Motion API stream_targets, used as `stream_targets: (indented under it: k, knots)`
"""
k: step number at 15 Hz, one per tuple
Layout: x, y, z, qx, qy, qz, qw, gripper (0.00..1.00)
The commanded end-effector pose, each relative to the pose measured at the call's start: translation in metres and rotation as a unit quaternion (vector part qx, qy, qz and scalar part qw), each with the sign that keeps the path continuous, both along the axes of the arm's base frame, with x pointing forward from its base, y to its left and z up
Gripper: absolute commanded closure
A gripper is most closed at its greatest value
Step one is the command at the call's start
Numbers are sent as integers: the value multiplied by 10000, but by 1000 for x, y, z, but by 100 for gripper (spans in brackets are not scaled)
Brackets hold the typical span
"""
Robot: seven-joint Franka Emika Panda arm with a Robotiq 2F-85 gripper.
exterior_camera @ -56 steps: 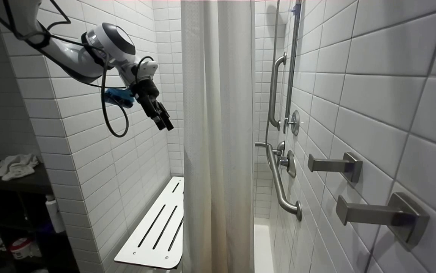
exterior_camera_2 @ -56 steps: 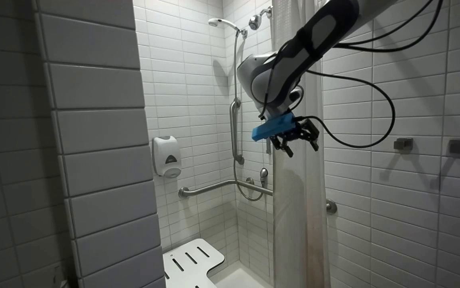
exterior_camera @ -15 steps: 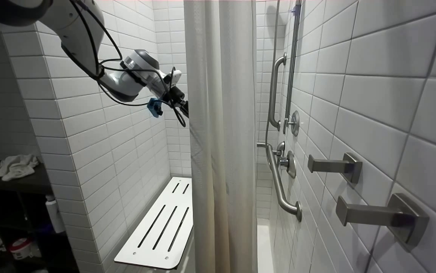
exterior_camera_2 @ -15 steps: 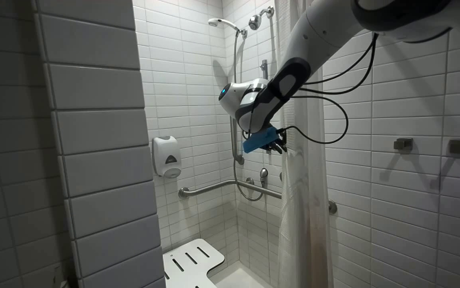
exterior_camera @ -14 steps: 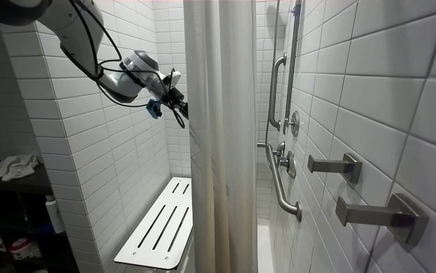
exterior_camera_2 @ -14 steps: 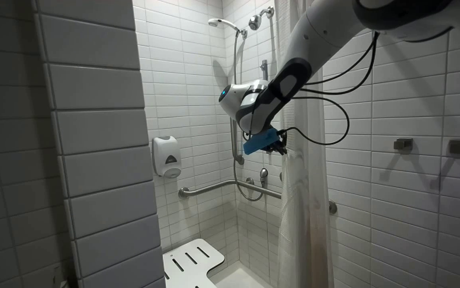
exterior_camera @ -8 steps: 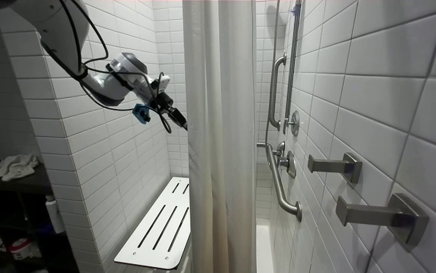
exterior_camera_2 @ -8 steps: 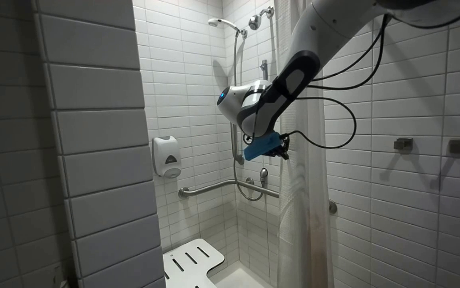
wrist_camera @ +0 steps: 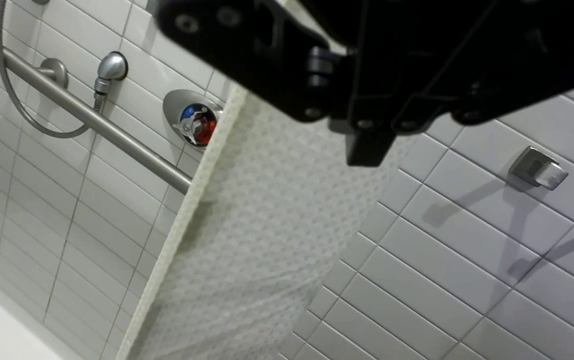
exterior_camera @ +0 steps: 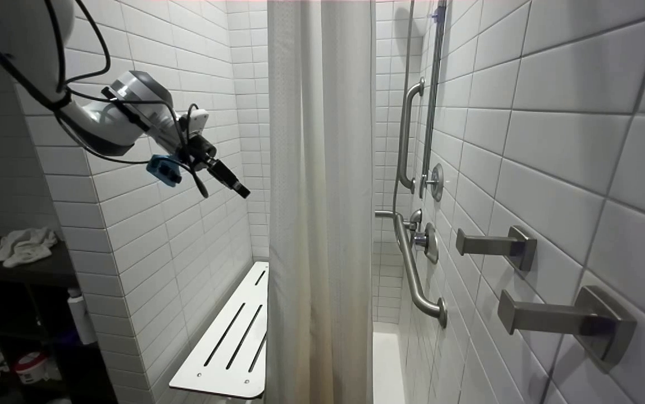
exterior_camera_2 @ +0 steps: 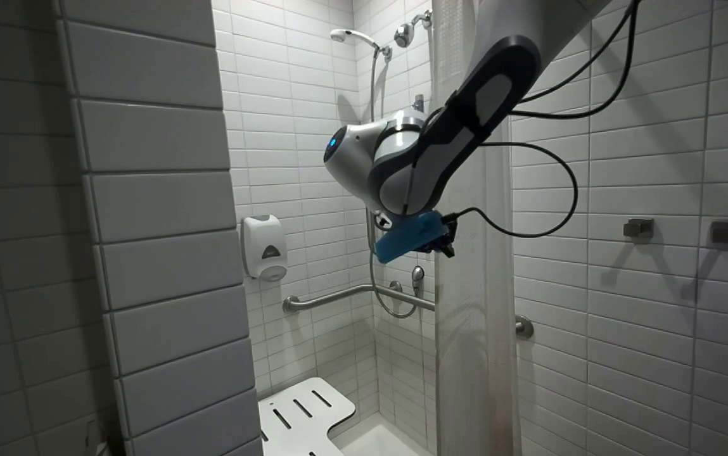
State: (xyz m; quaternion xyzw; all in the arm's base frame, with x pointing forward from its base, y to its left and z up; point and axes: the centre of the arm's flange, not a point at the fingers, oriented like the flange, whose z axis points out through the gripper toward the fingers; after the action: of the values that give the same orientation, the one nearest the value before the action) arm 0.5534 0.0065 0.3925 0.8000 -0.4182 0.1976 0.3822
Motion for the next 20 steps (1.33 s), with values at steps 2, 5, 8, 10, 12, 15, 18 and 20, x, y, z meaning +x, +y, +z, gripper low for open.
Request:
stream_targets:
  k: [2,5,8,10,12,15,18,20]
  knots:
    - [-27,24,10,-26,-115,114,9999,100]
    - [-27,23,18,37,-254,-142,9996,70]
    - [-22,13,24,101,-505,-766,9957,49]
    - [-17,7,26,176,-668,-1215,9902,37]
    - [-11,3,29,212,-834,-1610,9832,22]
    - [1,-4,36,181,-1029,-1989,9744,2]
    - [14,-12,46,110,-1210,-2246,9668,0]
    - [25,-21,53,59,-1462,-2490,9574,0]
